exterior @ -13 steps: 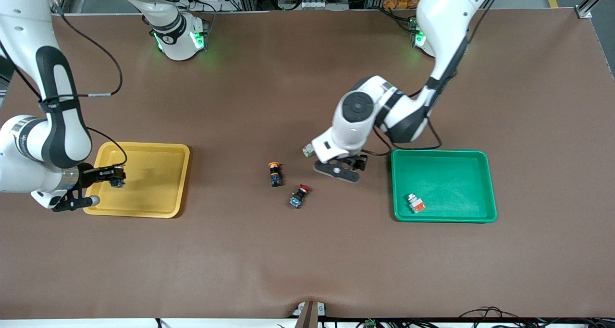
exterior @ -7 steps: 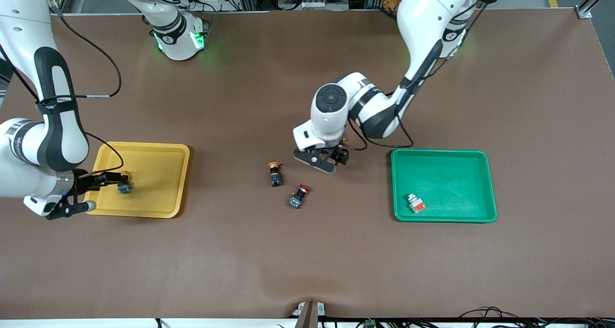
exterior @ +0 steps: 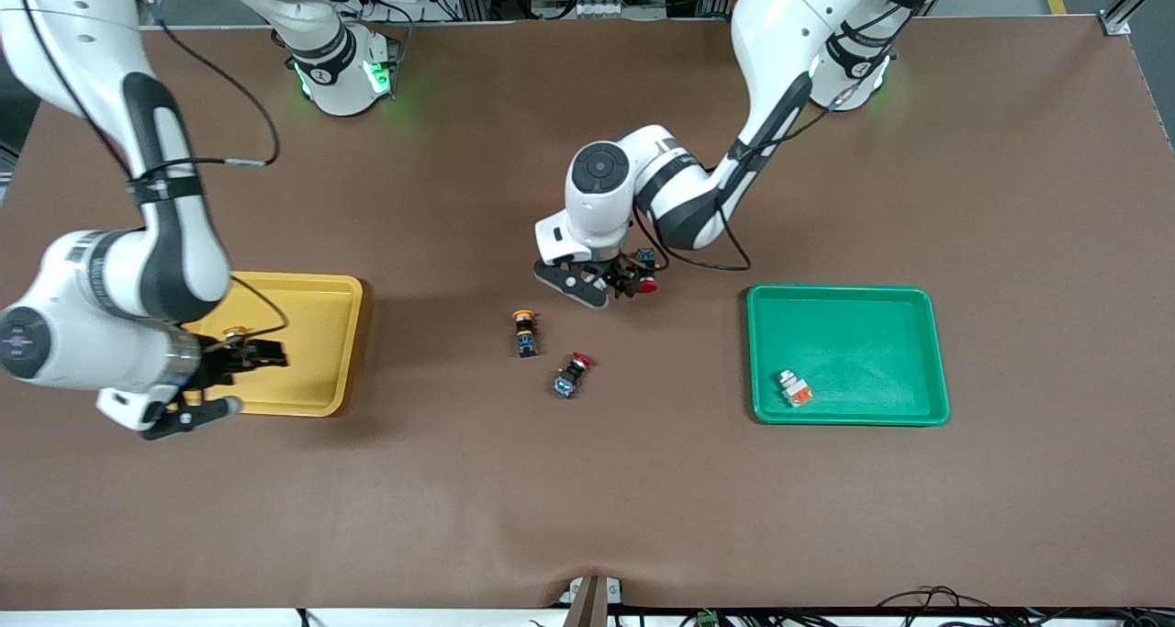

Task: Place green and yellow buttons in trays

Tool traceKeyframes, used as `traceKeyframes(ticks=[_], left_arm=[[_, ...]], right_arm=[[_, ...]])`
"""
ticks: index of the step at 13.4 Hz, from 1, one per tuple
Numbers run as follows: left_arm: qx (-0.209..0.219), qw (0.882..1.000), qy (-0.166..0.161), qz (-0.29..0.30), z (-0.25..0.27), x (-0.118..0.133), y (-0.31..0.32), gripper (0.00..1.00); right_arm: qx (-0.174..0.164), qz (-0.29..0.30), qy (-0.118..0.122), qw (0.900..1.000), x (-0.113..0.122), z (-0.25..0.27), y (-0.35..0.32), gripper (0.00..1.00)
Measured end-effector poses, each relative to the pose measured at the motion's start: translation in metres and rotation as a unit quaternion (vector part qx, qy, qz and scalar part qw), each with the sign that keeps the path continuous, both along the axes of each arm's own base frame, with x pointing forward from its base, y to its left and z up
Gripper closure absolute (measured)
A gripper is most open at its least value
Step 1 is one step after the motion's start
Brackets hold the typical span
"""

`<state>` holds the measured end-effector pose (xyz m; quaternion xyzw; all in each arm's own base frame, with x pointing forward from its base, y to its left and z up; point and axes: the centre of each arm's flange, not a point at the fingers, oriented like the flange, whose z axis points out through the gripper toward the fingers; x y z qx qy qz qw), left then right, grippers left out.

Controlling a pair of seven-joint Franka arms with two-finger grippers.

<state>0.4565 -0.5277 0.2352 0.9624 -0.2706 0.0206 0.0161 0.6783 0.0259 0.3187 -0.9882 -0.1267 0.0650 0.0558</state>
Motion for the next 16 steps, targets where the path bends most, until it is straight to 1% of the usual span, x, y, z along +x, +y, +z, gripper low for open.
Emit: traceKeyframes(ticks=[2, 3, 5, 7, 9, 10, 12, 13, 14, 15, 16], left_arm=[[0.001, 1.0, 0.003, -0.011, -0.011, -0.014, -0.006, 0.0], [-0.001, 1.0, 0.003, -0.014, -0.015, -0.019, -0.007, 0.0], [-0.005, 1.0, 0.0, -0.015, -0.023, -0.019, -0.005, 0.0], [0.001, 1.0, -0.009, -0.023, -0.033, -0.016, -0.001, 0.0], [0.002, 0.999, -0.018, -0.031, -0.044, -0.013, 0.002, 0.0], [0.001, 0.999, -0.018, -0.032, -0.05, -0.013, 0.003, 0.09], [0.0, 0.999, -0.016, -0.033, -0.059, -0.015, 0.003, 0.33], [0.0, 0.999, -0.015, -0.031, -0.059, -0.015, 0.004, 0.45], [-0.001, 1.0, -0.016, -0.027, -0.058, -0.013, 0.004, 0.54], [-0.004, 1.0, -0.019, -0.018, -0.053, -0.009, 0.006, 0.66], [-0.005, 1.0, -0.023, -0.008, -0.044, -0.002, 0.009, 0.66]], right_arm=[[-0.002, -0.031, 0.007, 0.999, -0.003, 0.0, 0.042, 0.0], [0.003, -0.055, 0.012, 0.998, -0.006, 0.0, 0.063, 0.0], [0.012, -0.102, 0.023, 0.994, -0.01, 0.0, 0.094, 0.0], [0.015, -0.143, 0.032, 0.989, -0.014, 0.0, 0.118, 0.0], [0.022, -0.168, 0.037, 0.985, -0.018, 0.001, 0.138, 0.0], [0.028, -0.175, 0.034, 0.984, -0.018, 0.002, 0.147, 0.0], [0.033, -0.188, 0.026, 0.981, -0.018, 0.001, 0.156, 0.0], [0.033, -0.194, 0.028, 0.98, -0.019, 0.0, 0.161, 0.0], [0.031, -0.2, 0.03, 0.979, -0.021, -0.001, 0.169, 0.0], [0.029, -0.203, 0.031, 0.978, -0.024, -0.001, 0.18, 0.0], [0.028, -0.205, 0.031, 0.978, -0.027, -0.001, 0.19, 0.0]])
